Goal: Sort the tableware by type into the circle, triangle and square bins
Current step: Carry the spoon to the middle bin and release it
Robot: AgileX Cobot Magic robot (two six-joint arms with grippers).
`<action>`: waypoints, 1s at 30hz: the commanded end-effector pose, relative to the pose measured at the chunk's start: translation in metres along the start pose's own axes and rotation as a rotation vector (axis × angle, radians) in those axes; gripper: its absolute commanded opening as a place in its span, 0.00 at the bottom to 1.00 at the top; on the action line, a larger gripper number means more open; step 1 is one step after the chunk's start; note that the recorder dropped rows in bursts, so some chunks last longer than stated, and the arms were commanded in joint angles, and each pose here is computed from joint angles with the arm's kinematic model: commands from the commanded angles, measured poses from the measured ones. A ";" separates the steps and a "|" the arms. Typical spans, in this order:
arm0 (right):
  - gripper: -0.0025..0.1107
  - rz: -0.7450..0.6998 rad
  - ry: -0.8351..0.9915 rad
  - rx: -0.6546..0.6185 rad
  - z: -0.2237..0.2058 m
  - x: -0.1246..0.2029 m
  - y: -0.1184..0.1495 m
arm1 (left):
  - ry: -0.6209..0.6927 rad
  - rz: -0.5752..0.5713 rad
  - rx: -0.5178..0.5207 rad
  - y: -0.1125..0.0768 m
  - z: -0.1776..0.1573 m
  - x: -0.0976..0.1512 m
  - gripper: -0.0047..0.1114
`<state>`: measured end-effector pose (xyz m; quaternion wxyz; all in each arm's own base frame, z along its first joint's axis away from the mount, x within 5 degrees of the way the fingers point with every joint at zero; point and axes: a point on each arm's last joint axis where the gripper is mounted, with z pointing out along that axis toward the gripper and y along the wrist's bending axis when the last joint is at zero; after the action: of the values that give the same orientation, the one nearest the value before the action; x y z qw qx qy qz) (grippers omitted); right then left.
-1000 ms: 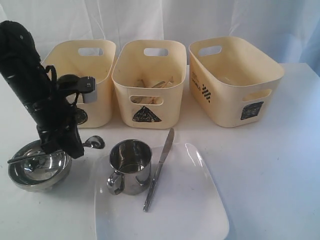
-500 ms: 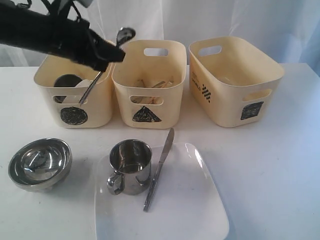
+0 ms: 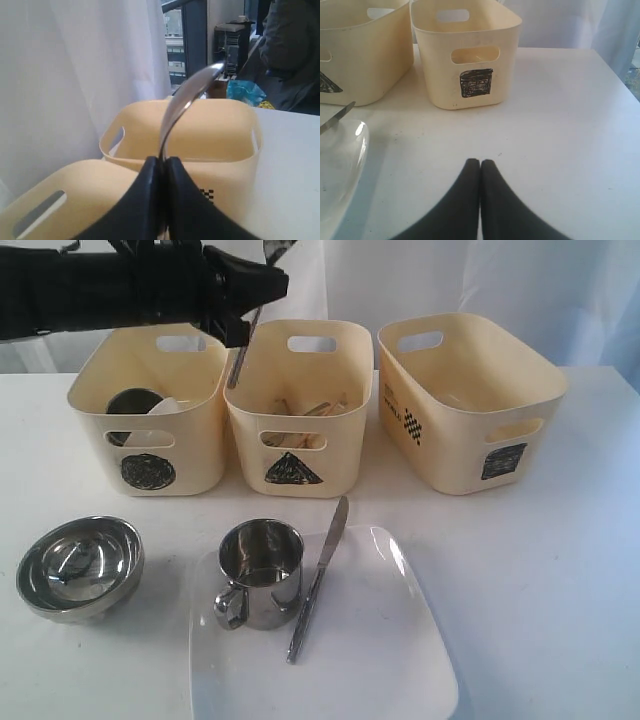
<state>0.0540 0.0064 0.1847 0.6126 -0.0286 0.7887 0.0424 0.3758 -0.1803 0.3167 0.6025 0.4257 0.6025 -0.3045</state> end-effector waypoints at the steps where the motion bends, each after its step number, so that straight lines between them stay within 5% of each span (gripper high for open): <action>1: 0.02 -0.001 -0.007 0.009 0.000 0.001 -0.001 | -0.026 0.103 0.043 0.007 0.016 0.019 0.04; 12: 0.02 -0.001 -0.007 0.009 0.000 0.001 -0.001 | -0.030 0.085 0.072 0.019 0.035 0.039 0.04; 15: 0.02 -0.001 -0.007 0.009 0.000 0.001 -0.001 | -0.013 -0.007 0.068 0.020 0.037 0.046 0.06; 23: 0.02 -0.001 -0.007 0.009 0.000 0.001 -0.001 | 0.001 -0.114 0.069 0.021 0.039 0.052 0.50; 30: 0.02 -0.001 -0.007 0.009 0.000 0.001 -0.001 | -0.004 -0.155 0.074 0.021 0.038 0.051 0.54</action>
<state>0.0540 0.0064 0.1847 0.6126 -0.0286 0.7887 0.0424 0.4169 -0.1966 0.2603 0.5612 0.4159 0.6230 -0.3521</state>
